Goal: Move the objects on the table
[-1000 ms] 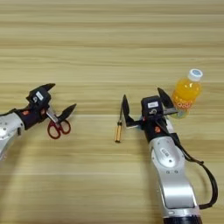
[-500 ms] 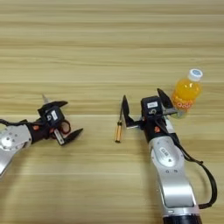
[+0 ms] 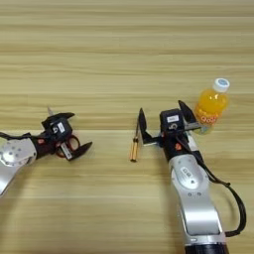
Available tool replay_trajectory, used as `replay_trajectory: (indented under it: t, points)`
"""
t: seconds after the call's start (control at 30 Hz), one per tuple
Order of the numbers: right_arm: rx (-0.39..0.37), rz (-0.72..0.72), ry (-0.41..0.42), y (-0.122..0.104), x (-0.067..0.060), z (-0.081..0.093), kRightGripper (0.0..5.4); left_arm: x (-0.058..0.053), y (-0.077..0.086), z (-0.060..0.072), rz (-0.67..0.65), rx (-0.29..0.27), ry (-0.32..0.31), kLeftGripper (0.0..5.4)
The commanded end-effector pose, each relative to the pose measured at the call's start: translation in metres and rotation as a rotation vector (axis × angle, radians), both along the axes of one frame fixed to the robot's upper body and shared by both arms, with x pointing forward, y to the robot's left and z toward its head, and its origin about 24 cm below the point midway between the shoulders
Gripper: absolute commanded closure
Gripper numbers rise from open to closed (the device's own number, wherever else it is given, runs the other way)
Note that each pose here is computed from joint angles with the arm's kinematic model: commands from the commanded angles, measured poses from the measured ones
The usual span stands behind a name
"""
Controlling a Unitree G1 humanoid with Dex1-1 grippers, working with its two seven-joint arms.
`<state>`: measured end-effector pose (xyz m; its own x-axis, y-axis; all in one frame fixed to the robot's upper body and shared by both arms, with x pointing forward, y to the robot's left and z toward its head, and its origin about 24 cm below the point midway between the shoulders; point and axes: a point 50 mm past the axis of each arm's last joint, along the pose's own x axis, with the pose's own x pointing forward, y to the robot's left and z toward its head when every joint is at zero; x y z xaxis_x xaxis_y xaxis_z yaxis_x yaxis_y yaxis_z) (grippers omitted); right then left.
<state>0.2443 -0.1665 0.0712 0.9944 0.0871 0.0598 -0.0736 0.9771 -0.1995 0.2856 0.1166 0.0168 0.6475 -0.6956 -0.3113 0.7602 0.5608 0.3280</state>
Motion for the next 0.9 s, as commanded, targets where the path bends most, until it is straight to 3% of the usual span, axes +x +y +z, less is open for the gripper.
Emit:
replay_trajectory:
  t: [0.03,0.9]
  points:
    - [-0.001,0.004,-0.006,0.002,0.002,0.002,0.02,0.004,0.010,-0.009,0.056,0.035,0.035,0.00]
    - [-0.002,0.000,-0.009,0.005,0.005,0.003,0.02,-0.002,0.057,-0.004,0.136,0.101,0.029,0.00]
